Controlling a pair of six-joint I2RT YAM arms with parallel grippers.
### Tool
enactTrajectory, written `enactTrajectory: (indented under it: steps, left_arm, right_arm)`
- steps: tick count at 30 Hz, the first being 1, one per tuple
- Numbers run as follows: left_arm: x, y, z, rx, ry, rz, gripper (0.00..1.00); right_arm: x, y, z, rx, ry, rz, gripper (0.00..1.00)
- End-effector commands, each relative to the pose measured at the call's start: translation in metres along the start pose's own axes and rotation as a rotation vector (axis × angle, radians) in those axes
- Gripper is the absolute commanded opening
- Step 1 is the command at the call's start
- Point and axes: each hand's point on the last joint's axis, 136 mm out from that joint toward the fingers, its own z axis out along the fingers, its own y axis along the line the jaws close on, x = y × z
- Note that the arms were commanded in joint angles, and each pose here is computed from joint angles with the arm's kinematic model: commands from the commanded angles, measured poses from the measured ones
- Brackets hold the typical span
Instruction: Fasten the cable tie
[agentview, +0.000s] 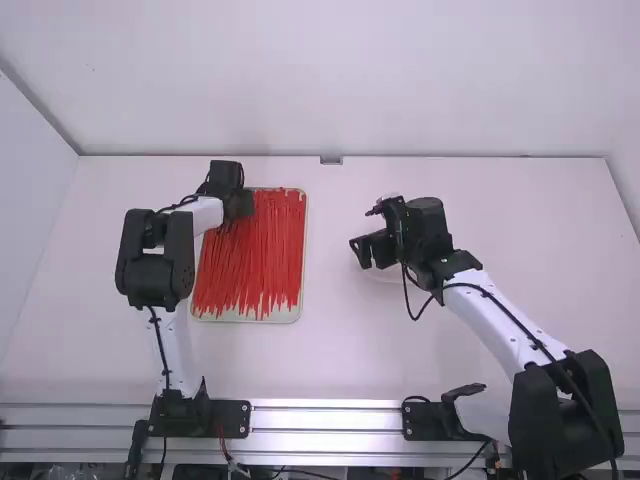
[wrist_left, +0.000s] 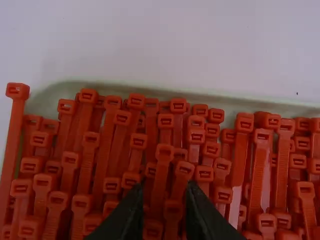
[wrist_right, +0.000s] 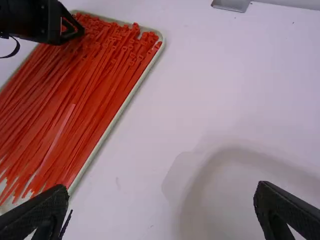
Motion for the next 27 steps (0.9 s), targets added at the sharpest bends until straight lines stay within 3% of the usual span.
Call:
enactTrajectory:
  steps: [1, 27]
  left_arm:
    - [0.0067, -0.0008, 0.0024, 0.008, 0.018, 0.012, 0.23]
    - [0.0129, -0.0008, 0.0045, 0.012, 0.04, 0.012, 0.2]
  right_arm:
    - [-0.0154, 0.002, -0.0031, -0.002, -0.03, -0.013, 0.99]
    - [-0.0162, 0.0036, -0.0029, -0.005, -0.033, -0.017, 0.99]
